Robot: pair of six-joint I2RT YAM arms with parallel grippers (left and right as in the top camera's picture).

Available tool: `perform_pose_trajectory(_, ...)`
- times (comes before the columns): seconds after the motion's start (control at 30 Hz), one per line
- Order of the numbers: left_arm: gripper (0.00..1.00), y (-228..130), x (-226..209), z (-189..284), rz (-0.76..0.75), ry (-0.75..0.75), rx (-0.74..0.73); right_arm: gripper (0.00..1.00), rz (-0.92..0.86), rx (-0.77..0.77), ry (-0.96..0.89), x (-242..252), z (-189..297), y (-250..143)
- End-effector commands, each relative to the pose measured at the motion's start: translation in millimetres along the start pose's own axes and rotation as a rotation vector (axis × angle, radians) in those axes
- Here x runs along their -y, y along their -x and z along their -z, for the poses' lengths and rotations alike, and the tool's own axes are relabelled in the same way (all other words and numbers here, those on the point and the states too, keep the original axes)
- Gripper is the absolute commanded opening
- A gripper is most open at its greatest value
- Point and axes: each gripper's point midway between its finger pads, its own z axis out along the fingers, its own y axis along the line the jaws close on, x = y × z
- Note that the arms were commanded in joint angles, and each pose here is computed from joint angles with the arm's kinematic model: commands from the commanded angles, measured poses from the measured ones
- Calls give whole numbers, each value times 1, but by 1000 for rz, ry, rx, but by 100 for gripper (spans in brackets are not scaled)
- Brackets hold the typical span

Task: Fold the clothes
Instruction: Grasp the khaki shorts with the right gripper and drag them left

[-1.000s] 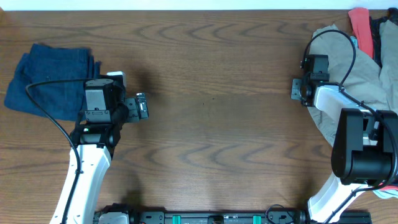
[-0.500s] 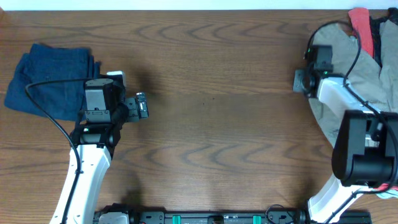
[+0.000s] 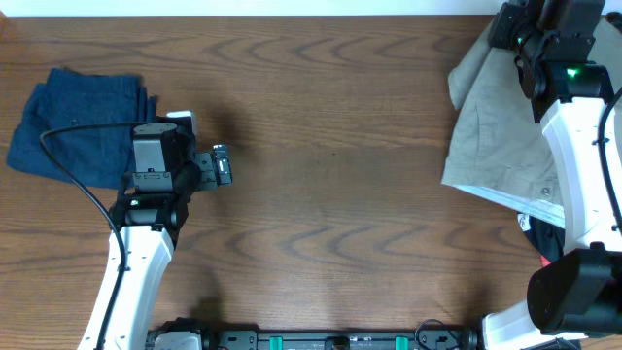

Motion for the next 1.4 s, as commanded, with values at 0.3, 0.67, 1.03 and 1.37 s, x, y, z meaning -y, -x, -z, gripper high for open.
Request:
perform_pose_trajectory(0.3, 98, 10, 1, 3, -7, -5, 21, 1, -13, 54, 509, -114, 27, 22)
perform_pose_trajectory(0.67, 98, 11, 1, 3, -7, -6, 24, 42, 40, 104, 467, -187, -5, -3)
perform_pose_trajectory(1.03, 98, 11, 1, 3, -7, -6, 24, 99, 128, -193, 320, -142, -42, -88)
perform_pose_trajectory(1.37, 98, 17, 17, 2, 225, -100, 34, 99, 207, -553, 142, -65, -23, -163)
